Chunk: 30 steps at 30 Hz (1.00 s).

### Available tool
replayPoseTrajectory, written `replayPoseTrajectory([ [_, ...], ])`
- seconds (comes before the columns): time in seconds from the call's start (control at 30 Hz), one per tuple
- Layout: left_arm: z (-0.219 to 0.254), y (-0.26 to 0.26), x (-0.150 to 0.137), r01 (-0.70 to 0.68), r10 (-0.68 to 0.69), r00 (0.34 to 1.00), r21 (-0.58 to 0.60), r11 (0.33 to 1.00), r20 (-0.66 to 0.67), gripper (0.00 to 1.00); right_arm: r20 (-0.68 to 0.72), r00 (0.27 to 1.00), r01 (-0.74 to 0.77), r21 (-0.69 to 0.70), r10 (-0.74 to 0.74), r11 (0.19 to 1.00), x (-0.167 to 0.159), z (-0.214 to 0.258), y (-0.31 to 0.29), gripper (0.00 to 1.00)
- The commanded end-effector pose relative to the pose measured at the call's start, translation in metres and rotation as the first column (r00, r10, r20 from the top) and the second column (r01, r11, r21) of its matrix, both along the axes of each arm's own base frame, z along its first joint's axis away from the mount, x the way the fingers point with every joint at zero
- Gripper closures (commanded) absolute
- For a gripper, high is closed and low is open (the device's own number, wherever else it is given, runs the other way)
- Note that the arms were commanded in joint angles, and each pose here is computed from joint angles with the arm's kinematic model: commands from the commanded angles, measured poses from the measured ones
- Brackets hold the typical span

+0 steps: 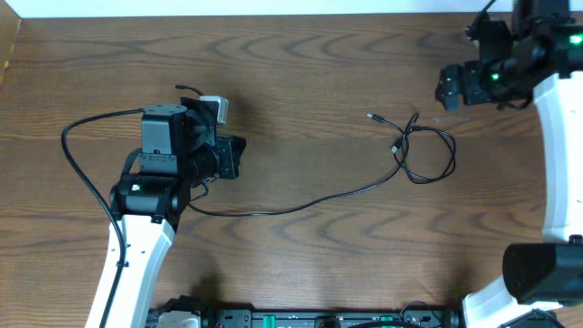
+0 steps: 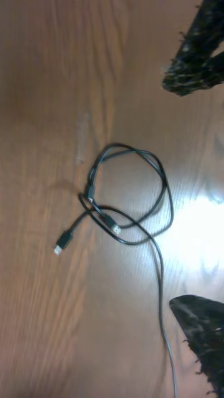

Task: Untangle cables
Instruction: 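Return the right gripper and grasp the black cable tangle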

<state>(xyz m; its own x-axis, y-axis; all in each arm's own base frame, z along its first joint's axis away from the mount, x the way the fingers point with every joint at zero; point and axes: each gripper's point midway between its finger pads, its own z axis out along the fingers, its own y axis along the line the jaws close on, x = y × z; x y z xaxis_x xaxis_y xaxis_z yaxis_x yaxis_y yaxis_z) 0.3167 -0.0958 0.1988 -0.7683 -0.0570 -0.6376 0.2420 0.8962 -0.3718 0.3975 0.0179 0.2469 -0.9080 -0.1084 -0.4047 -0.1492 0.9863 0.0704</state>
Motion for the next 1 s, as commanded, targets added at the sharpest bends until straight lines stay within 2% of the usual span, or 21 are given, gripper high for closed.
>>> replayPoseTrajectory([
  [0.0,-0.003,-0.003,-0.002,0.027,-0.027,1.000,0.001,1.000,0.000,0.83,0.074,0.995,0.072,-0.094,-0.065,0.993,-0.001,-0.003,-0.005,0.01],
  [0.13,-0.003,-0.003,-0.002,0.027,-0.027,1.000,0.001,1.000,0.004,0.83,0.109,0.992,0.074,-0.065,-0.066,0.995,-0.002,-0.030,0.004,0.01],
  [0.43,-0.002,-0.003,-0.002,0.032,-0.032,0.999,0.005,0.999,0.008,0.83,-0.044,0.998,0.035,-0.044,-0.036,0.998,-0.033,-0.111,0.020,0.01],
  [0.67,-0.002,-0.003,-0.002,0.035,-0.035,0.999,0.008,0.999,0.010,0.83,-0.106,0.993,-0.045,0.001,0.045,0.999,-0.053,-0.145,0.048,0.01],
  [0.97,-0.002,-0.003,-0.002,0.035,-0.035,0.999,0.008,0.999,0.009,0.83,-0.105,0.994,-0.025,0.001,0.025,1.000,-0.061,-0.179,0.047,0.01],
])
